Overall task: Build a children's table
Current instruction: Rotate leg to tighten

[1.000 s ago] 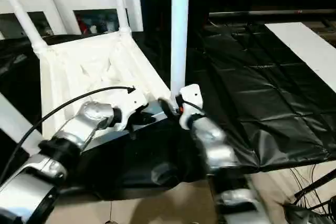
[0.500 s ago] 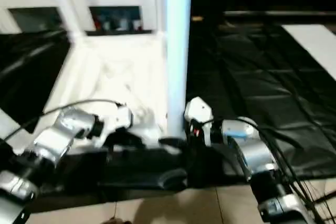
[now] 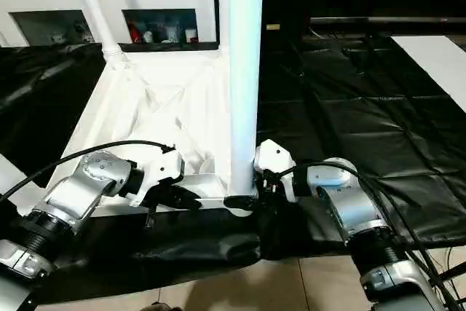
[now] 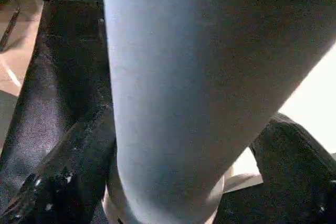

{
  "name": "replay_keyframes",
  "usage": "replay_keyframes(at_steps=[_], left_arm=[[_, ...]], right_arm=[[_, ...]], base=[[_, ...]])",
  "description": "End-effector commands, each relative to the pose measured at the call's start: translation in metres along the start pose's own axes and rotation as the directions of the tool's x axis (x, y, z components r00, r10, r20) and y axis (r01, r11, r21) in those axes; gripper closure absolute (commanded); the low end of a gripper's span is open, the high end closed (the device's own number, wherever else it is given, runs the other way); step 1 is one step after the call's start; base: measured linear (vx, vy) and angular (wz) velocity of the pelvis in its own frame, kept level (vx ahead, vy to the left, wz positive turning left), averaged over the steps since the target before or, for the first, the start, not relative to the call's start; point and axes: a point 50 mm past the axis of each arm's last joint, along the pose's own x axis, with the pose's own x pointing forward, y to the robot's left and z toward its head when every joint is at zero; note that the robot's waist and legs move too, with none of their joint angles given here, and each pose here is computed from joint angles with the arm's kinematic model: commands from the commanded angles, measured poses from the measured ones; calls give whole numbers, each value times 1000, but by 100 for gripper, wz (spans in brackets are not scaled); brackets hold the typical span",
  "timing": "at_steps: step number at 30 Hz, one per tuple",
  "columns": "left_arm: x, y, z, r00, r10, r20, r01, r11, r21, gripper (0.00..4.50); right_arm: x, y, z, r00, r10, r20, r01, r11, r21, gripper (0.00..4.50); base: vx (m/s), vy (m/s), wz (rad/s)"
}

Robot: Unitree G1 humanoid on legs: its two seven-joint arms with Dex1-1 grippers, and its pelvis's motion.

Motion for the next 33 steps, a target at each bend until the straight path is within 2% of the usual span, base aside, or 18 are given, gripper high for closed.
replay_keyframes(at_steps=[1, 6, 17, 23, 28, 29, 31, 33], left_arm=[[3, -2, 1, 999, -25, -23, 25, 1000, 6, 450], [3, -2, 0, 999, -25, -24, 25, 1000, 1, 450], [3, -3, -2, 999, -25, -31, 25, 1000, -3, 450], [2, -1, -2, 1000, -2, -29, 1, 1000, -9, 450], [8, 7, -1, 996, 95, -5, -95, 994, -53, 450], [11, 12, 0, 989, 147, -4, -147, 987, -70, 450], [13, 14, 0, 987, 160, -4, -159, 984, -76, 450], [16, 18, 3, 981, 195, -3, -195, 977, -91, 450]], right_arm=[[-3, -3, -8, 997, -18, -72, 19, 1000, 5, 47], [-2, -4, -8, 998, -21, -53, 23, 999, 36, 90], [-2, -4, -10, 998, -9, -61, 11, 999, 35, 183], [-1, -2, -13, 998, -19, -59, 21, 999, 38, 195], [6, -6, -18, 981, -190, 43, 180, 967, 179, 196], [10, -9, -20, 958, -277, 70, 252, 935, 252, 196], [12, -10, -20, 949, -307, 72, 277, 920, 276, 198], [18, -13, -22, 916, -394, 72, 349, 874, 338, 205]], base=[[0, 0, 0], [0, 0, 0], [0, 0, 0], [0, 0, 0], [0, 0, 0], [0, 0, 0], [0, 0, 0], [0, 0, 0]])
